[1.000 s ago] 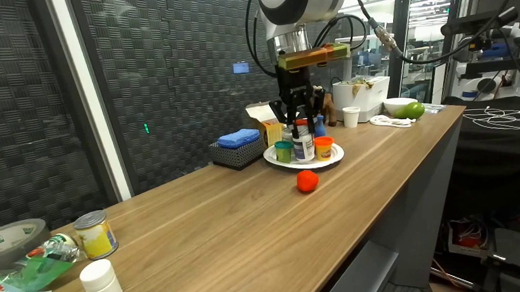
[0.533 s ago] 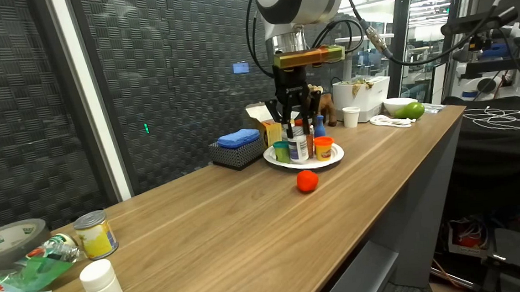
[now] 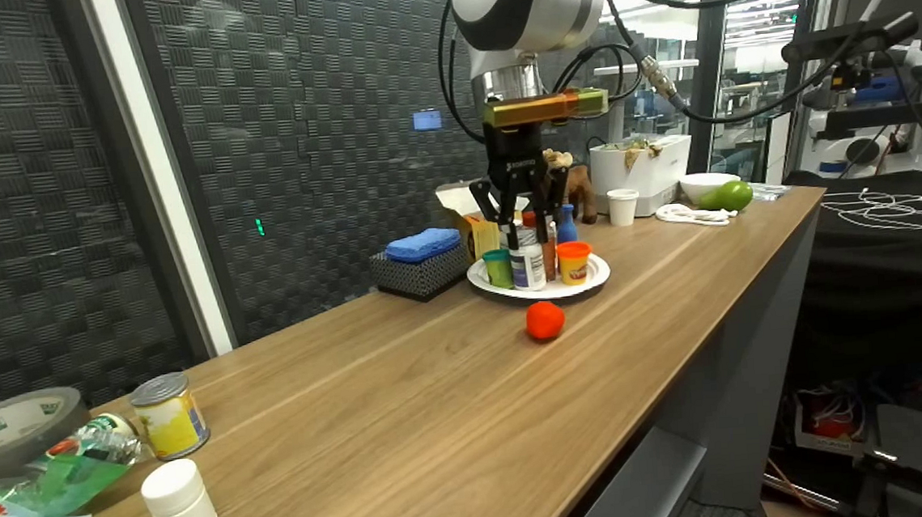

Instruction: Place the bottles and orange toy on the white plate

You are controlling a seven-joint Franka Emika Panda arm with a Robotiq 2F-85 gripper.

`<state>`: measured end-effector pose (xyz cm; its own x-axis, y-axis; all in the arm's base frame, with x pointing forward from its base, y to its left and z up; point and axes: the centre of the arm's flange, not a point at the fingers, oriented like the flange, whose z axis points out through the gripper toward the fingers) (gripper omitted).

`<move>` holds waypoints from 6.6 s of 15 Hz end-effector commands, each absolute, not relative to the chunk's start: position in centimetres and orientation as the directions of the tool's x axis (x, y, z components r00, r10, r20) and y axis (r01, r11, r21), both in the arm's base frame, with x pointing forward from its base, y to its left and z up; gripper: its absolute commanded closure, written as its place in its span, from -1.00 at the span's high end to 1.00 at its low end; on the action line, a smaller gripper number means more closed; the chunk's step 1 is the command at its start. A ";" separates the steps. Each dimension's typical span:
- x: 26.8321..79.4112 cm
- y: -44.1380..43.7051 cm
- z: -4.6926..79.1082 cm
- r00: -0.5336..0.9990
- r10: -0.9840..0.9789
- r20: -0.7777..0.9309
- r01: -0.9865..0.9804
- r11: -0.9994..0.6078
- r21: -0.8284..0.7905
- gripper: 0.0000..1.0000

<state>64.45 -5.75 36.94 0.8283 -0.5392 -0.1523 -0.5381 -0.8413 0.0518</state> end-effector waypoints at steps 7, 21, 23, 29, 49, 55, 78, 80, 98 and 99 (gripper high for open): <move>65.5 -5.8 37.2 0.836 -0.522 -0.167 -0.527 -0.850 0.019 0.36; 60.5 -4.6 38.3 0.784 -0.616 -0.070 -0.619 -0.784 -0.036 1.00; 59.2 -4.2 37.7 0.767 -0.640 -0.039 -0.641 -0.766 -0.043 1.00; 55.4 0.3 36.0 0.775 -0.630 0.049 -0.629 -0.776 -0.034 1.00; 54.6 4.4 32.6 0.811 -0.583 -0.057 -0.583 -0.812 0.022 1.00; 55.5 4.4 31.3 0.808 -0.582 -0.092 -0.580 -0.813 0.046 1.00; 55.4 4.8 31.1 0.829 -0.556 -0.065 -0.551 -0.831 0.078 -0.02; 55.4 4.7 31.2 0.833 -0.551 -0.045 -0.546 -0.833 0.090 0.30; 59.4 2.0 30.8 0.832 -0.554 0.019 -0.552 -0.825 0.125 1.00; 59.5 1.8 30.6 0.830 -0.558 0.019 -0.555 -0.821 0.133 1.00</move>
<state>58.40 2.20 30.51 0.8378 -0.5459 0.0060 -0.5428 -0.8318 0.1160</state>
